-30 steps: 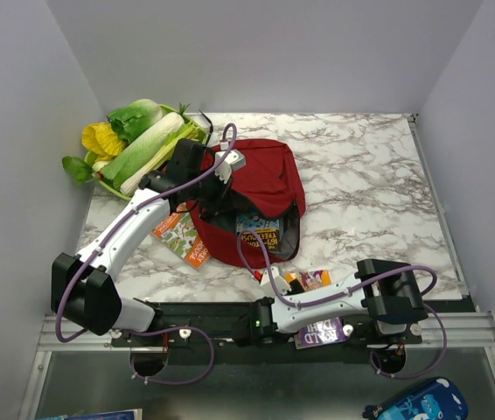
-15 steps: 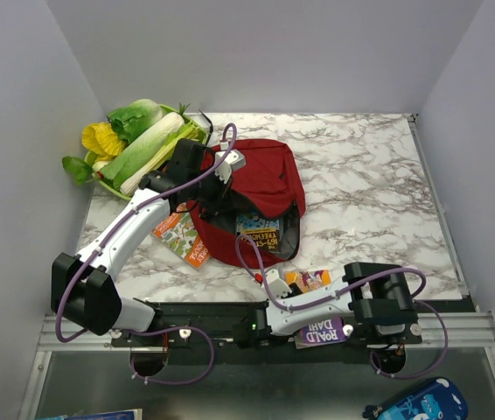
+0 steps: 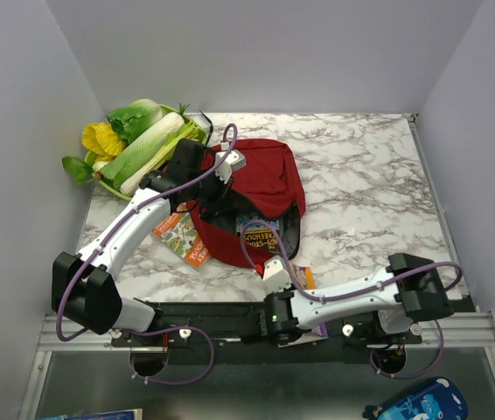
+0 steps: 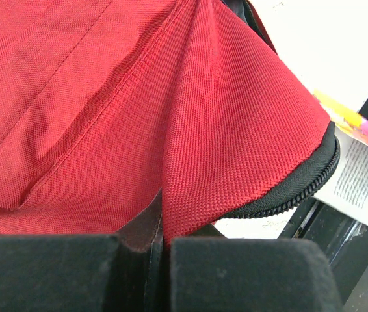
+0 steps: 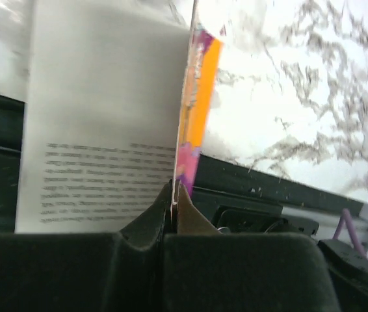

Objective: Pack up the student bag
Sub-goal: Pick up the book from the center of the board, then place the book in the student bag.

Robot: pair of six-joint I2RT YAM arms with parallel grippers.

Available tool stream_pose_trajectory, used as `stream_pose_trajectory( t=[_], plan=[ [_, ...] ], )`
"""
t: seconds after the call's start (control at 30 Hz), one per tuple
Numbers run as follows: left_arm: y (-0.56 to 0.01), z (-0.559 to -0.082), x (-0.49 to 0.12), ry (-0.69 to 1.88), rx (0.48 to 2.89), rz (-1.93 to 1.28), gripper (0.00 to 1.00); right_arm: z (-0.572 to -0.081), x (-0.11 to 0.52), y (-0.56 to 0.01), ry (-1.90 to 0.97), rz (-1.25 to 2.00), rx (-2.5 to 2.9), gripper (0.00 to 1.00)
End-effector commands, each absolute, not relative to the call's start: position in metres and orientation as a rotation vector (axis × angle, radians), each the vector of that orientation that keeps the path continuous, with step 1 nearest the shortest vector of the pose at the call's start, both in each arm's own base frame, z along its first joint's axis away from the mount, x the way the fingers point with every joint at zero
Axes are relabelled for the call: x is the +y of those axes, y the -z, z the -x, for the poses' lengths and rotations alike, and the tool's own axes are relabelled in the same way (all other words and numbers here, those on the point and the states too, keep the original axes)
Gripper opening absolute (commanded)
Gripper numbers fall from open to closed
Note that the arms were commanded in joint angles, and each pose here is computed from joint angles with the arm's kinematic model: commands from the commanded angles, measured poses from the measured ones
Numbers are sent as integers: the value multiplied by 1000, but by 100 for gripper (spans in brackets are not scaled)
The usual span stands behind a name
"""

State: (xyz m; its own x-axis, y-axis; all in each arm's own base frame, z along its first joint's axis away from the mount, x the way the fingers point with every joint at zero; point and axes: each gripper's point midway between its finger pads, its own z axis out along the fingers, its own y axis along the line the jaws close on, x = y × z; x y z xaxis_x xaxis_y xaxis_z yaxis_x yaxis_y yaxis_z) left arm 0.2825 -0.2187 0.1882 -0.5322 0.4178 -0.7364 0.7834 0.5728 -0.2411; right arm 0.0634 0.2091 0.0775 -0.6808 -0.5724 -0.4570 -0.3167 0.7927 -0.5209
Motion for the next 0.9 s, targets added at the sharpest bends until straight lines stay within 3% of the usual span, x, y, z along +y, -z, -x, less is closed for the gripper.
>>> stream_pose_trajectory(
  t=[0.0, 0.2, 0.37, 0.7, 0.87],
  plan=[
    [-195, -282, -220, 773, 2166, -969, 0, -85, 204, -151, 507, 782, 2163, 0],
    [-195, -282, -221, 779, 2172, -961, 0, -114, 233, -243, 347, 801, 1908, 1],
    [-197, -282, -221, 776, 2172, -964, 0, -137, 242, -293, 444, 803, 1697, 1],
    [-204, -285, -226, 803, 2169, -943, 0, -176, 247, -283, 511, 645, 1705, 1],
    [-204, -284, -226, 806, 2169, -937, 0, -170, 300, -258, 249, 748, 1726, 0]
  ],
)
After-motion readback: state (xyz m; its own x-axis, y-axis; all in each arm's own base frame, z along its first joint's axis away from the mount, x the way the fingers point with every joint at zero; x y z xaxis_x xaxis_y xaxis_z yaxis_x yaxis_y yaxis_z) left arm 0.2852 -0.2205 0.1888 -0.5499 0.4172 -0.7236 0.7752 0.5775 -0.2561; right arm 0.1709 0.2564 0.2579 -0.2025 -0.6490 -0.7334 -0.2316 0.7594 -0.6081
